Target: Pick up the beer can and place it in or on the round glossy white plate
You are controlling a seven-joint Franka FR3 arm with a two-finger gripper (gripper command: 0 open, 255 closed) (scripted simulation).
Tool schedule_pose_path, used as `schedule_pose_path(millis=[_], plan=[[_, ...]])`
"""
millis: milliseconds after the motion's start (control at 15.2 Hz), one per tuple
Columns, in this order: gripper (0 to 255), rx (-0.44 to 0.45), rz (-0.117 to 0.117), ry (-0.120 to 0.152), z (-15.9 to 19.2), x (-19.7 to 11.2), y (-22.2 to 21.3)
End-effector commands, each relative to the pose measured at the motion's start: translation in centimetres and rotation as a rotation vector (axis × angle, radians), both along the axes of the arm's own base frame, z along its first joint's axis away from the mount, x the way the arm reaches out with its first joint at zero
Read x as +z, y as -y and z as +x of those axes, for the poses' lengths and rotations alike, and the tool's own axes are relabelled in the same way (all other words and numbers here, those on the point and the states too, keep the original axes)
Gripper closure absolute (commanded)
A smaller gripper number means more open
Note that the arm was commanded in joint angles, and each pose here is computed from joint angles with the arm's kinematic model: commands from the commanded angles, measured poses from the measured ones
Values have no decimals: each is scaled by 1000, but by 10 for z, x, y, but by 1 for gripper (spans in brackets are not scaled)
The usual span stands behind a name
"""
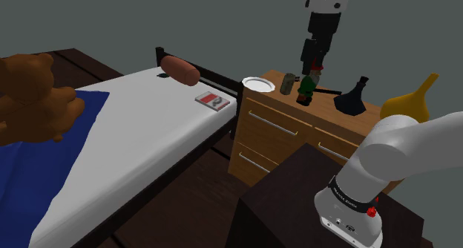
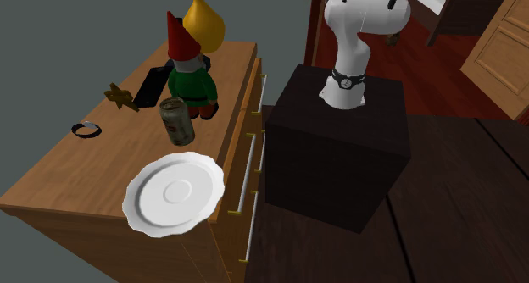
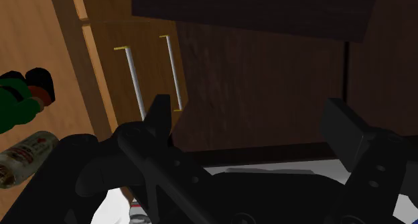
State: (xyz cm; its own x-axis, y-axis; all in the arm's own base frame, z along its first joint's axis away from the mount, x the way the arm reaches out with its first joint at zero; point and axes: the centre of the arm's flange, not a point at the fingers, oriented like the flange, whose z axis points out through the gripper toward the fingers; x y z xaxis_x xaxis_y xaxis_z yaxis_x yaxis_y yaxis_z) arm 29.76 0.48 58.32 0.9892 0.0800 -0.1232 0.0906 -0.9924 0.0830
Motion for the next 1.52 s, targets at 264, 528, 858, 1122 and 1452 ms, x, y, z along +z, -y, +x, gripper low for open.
schedule_pose_path(millis=[264,528,858,1122,1452], plan=[[0,-15,10,14,25,-19,43],[0,-30,20,27,50,-38,86],[0,-49,32,44,81,-63,139],[0,-64,42,57,105,-82,183],[0,-83,55,74,134,-106,237]])
